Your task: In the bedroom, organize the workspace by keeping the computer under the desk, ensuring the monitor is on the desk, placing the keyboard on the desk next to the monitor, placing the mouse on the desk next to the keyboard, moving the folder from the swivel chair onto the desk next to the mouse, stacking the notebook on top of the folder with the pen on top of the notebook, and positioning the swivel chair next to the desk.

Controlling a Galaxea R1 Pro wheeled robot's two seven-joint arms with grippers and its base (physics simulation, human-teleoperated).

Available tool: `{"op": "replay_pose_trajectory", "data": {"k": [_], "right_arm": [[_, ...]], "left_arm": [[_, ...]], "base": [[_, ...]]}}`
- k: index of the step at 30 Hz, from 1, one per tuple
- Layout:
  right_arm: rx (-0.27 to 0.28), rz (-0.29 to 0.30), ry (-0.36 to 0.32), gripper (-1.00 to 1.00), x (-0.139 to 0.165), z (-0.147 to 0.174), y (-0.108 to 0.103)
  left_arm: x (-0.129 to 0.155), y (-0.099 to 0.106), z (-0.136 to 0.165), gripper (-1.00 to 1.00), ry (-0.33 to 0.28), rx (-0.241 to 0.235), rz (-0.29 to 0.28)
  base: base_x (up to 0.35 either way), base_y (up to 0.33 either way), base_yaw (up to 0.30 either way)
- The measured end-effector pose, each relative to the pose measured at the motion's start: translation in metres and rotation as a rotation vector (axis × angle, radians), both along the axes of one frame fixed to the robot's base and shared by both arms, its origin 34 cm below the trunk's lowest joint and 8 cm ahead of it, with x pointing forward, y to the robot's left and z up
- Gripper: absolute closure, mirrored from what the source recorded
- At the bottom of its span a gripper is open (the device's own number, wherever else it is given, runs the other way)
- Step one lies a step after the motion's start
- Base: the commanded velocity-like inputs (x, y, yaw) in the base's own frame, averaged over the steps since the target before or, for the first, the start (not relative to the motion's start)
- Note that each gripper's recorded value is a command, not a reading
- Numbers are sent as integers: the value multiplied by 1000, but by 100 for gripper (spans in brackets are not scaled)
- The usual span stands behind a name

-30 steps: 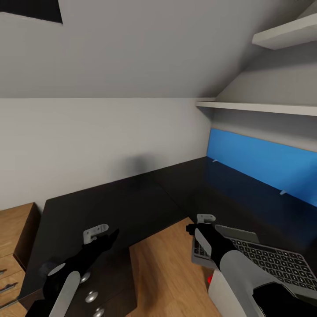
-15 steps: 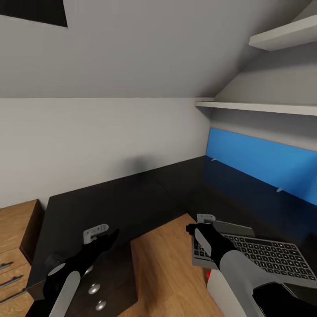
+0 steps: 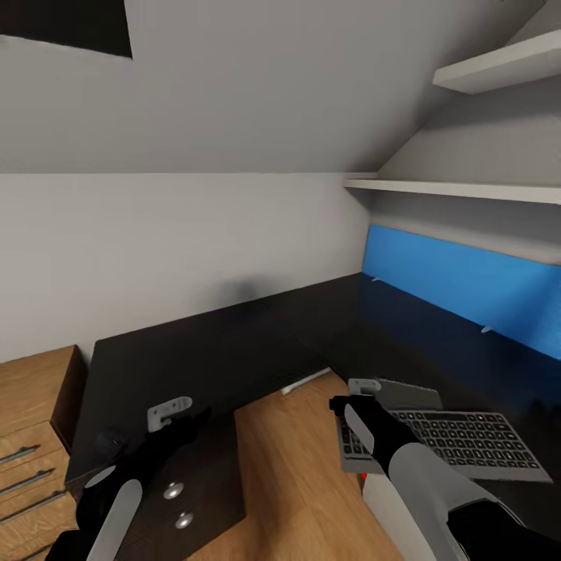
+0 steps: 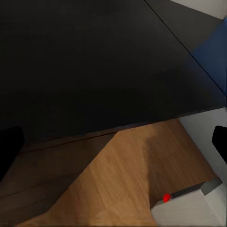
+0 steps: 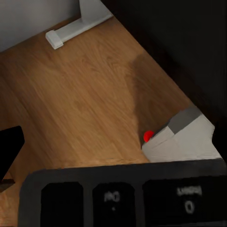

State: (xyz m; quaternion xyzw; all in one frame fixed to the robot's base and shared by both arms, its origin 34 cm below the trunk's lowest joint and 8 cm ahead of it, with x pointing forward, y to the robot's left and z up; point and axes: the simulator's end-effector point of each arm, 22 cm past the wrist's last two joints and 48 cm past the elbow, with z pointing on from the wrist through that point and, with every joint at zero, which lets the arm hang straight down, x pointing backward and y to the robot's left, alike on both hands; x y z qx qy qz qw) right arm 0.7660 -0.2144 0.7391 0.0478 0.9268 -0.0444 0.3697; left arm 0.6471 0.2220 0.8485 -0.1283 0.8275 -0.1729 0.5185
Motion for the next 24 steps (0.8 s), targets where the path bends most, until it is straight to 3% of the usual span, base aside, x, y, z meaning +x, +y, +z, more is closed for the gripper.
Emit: {"op": "replay_pose_trajectory", "data": {"k": [24], "right_arm": [[0,0,0,-100,0,0,0]], "left_arm": [[0,0,1,-100,-1,-3,0]], "base": [[-121,0,0]]}}
